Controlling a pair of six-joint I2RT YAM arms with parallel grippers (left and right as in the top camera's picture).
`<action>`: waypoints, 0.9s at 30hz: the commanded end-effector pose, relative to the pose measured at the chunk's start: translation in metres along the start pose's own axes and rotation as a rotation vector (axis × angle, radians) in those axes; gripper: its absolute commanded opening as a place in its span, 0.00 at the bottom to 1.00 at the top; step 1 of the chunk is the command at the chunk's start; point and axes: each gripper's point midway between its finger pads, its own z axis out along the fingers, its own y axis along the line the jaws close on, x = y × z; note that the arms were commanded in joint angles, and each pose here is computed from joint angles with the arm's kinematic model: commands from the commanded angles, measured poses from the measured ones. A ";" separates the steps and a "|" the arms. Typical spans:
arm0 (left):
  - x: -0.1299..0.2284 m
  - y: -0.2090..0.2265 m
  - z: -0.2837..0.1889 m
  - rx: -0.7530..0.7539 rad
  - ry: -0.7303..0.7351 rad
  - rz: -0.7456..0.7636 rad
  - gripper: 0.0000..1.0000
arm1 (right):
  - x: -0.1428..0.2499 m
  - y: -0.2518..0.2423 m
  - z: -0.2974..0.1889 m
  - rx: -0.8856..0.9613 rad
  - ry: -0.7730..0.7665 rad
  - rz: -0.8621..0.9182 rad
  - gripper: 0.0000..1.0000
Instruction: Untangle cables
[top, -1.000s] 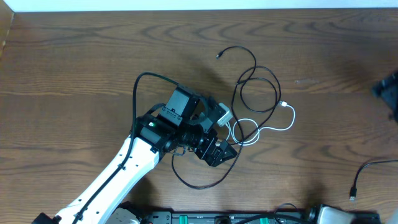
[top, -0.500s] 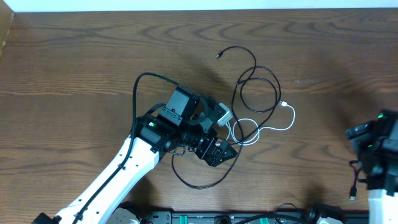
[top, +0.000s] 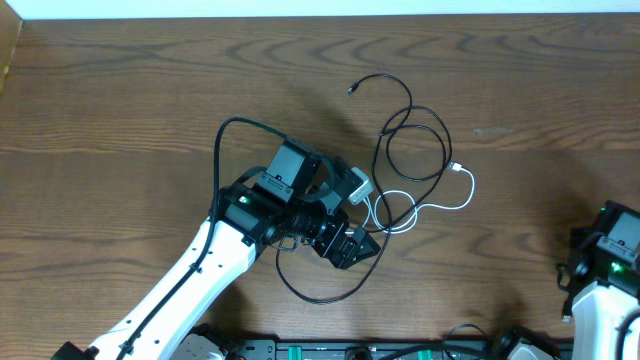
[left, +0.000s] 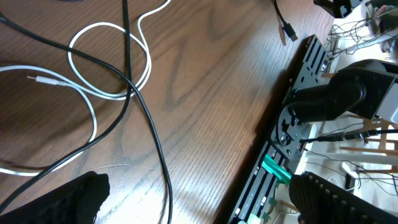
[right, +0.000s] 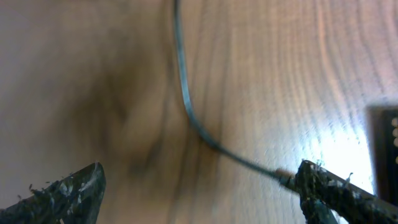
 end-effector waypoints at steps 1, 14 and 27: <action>-0.002 0.000 -0.001 -0.005 -0.003 0.029 0.98 | -0.010 -0.013 0.018 0.077 -0.020 -0.013 0.94; -0.001 0.000 -0.001 -0.005 0.000 0.027 0.98 | -0.010 0.023 0.077 -0.023 0.041 -0.059 0.96; -0.001 0.000 -0.001 -0.005 0.000 0.026 0.98 | -0.015 0.055 0.082 -0.158 0.032 -0.075 0.03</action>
